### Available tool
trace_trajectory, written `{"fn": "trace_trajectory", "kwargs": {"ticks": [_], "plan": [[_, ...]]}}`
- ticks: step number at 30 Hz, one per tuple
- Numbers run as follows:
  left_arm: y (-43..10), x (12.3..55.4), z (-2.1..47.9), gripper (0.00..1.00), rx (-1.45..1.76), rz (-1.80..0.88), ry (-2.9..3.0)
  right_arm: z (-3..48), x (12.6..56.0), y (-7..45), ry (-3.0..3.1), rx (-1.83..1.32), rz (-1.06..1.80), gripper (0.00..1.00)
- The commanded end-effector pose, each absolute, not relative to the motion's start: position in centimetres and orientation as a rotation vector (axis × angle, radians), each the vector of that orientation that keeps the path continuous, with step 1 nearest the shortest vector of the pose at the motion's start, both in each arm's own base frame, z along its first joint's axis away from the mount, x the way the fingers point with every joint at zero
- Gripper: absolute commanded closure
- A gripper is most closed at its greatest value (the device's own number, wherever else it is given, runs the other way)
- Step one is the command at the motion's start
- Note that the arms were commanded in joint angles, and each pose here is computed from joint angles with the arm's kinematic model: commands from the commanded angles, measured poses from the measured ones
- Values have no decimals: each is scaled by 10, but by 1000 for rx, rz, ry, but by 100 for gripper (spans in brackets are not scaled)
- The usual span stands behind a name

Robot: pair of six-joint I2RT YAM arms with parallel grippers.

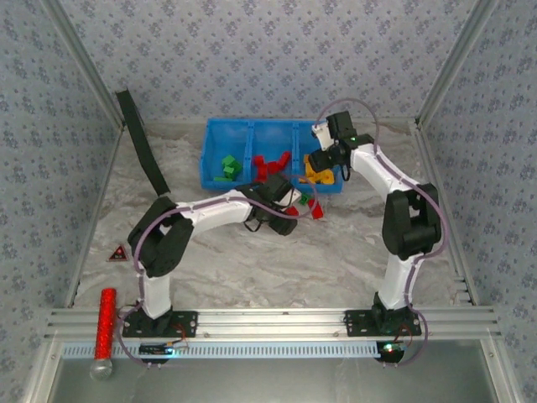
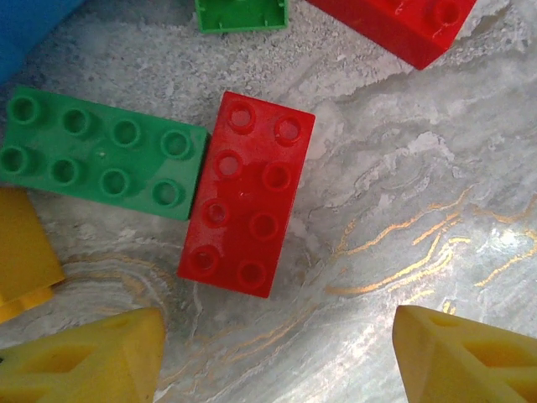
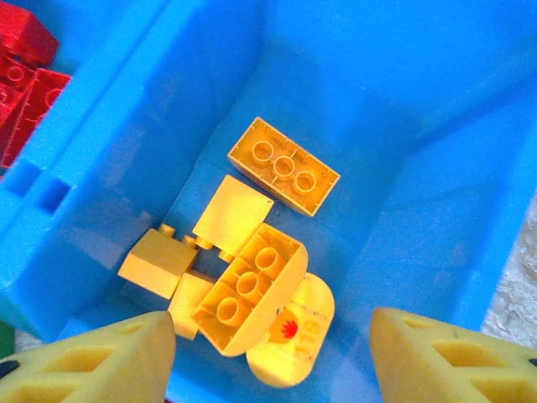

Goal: Sort the legos into containers by color
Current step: Pick up the lego from the center of the table.

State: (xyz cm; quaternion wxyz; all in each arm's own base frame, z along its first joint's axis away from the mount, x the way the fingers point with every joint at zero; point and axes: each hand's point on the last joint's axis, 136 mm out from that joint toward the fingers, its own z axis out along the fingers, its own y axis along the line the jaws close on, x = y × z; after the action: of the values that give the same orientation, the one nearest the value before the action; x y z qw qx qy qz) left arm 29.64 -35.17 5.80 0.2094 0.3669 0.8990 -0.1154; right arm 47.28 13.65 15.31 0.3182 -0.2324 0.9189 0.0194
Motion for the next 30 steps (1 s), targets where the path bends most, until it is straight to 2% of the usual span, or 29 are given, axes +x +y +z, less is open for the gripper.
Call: {"fn": "trace_trajectory", "kwargs": {"ticks": [1,17,20,30], "plan": [[-367,305,63,28,1030,-357,2463,166,458,133,2415,-577,95,35],[-378,315,31,29,1060,-312,2497,155,437,141,2426,-516,189,34],[-376,313,26,36,1061,-305,2519,153,436,142,2427,-504,195,34],[-367,302,1,67,1019,-283,2622,154,436,143,2434,-501,203,34]]}}
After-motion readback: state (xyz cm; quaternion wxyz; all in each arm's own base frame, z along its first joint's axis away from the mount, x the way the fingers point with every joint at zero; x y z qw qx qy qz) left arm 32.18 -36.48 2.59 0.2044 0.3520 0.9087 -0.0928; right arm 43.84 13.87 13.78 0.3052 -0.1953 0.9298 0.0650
